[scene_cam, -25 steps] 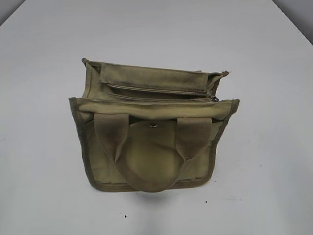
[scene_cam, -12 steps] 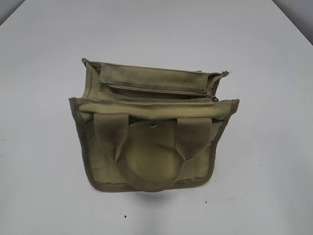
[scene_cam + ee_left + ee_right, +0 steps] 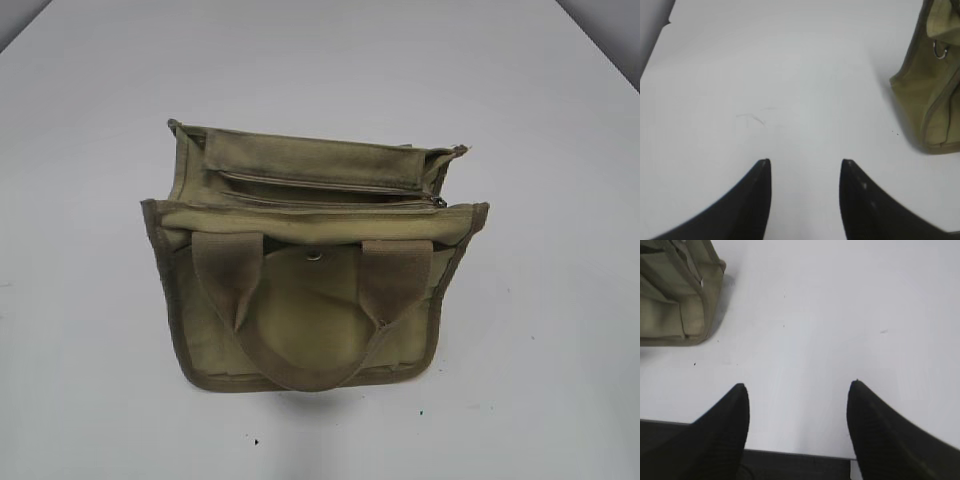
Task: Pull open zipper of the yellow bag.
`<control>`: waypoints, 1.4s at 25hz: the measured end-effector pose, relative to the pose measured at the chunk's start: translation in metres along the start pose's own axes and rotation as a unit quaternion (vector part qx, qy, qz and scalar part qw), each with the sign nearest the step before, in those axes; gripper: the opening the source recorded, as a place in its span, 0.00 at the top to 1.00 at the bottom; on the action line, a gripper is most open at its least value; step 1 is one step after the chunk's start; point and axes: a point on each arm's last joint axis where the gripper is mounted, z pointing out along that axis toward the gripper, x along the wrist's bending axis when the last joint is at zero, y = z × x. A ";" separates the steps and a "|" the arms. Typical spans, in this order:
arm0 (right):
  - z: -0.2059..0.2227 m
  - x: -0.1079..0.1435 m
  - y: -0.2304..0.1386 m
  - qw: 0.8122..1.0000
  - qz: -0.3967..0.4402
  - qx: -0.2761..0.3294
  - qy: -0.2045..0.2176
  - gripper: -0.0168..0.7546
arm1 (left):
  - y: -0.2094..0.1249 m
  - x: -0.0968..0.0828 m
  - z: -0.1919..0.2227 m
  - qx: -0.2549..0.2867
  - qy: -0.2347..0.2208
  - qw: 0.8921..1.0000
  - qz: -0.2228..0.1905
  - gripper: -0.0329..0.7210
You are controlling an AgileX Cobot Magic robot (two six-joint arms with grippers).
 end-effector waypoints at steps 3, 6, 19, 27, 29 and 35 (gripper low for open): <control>-0.009 0.002 -0.006 0.999 0.001 -0.037 -0.013 0.35 | -0.003 0.000 -0.005 -0.016 0.006 1.000 -0.003 0.49; -0.016 0.004 -0.011 0.998 -0.002 -0.065 -0.017 0.35 | -0.003 0.000 -0.005 -0.017 0.006 1.000 -0.003 0.49; -0.017 0.006 -0.011 0.997 0.004 -0.073 -0.005 0.35 | -0.003 0.000 -0.005 -0.017 0.006 1.000 -0.003 0.51; -0.017 0.007 -0.011 0.997 0.007 -0.074 0.001 0.35 | -0.003 0.000 -0.005 -0.017 0.006 1.000 -0.003 0.56; -0.017 0.007 -0.011 0.997 0.007 -0.074 0.001 0.35 | -0.003 0.000 -0.005 -0.017 0.006 1.000 -0.003 0.57; -0.017 0.007 -0.011 0.997 0.006 -0.074 0.001 0.35 | -0.003 0.000 -0.005 -0.017 0.006 1.000 -0.003 0.60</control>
